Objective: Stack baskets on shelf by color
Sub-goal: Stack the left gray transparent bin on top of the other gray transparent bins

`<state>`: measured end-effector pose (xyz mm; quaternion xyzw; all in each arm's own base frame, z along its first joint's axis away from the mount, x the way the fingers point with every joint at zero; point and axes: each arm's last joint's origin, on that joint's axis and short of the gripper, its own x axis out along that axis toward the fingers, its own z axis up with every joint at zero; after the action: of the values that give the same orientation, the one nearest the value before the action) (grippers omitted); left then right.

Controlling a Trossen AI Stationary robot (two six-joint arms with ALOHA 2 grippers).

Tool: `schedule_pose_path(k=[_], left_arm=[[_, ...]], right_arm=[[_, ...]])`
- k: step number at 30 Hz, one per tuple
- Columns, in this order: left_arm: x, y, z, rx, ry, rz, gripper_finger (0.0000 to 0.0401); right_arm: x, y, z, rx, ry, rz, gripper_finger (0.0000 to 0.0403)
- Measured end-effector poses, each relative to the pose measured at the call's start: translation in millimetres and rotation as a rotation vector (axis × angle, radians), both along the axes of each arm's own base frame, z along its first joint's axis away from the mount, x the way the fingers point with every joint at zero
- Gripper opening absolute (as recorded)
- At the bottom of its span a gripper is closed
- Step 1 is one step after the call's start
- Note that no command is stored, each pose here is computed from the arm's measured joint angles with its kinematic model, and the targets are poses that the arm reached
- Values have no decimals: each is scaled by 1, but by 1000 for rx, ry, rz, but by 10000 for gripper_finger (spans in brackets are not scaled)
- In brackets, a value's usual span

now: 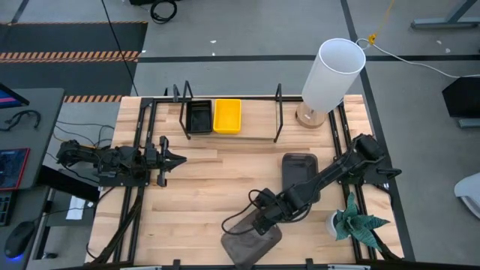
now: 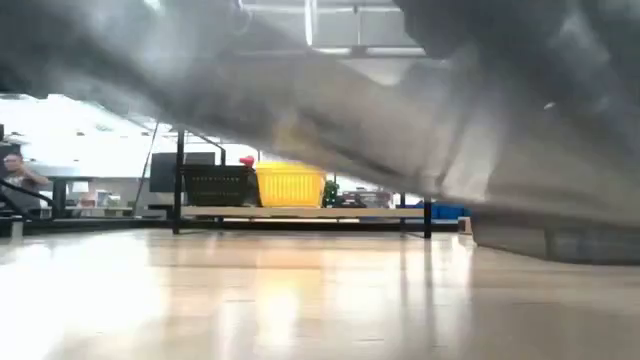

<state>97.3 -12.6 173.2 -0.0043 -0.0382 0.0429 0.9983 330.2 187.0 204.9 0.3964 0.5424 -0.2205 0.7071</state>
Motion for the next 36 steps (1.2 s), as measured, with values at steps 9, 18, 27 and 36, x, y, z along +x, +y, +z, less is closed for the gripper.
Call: schedule_pose_path(k=[9, 18, 27, 36], left_arm=[[0, 0, 0, 0, 0, 0, 31], [0, 0, 0, 0, 0, 0, 36], [0, 0, 0, 0, -1, 0, 34], [0, 0, 0, 0, -1, 0, 33]], right_arm=[[-3, -18, 47, -58, -231, -48, 8], [-13, -48, 90, -60, -349, -58, 8], [-37, -81, 124, -85, -370, -82, 8], [-77, -116, 135, -116, -156, -140, 8]])
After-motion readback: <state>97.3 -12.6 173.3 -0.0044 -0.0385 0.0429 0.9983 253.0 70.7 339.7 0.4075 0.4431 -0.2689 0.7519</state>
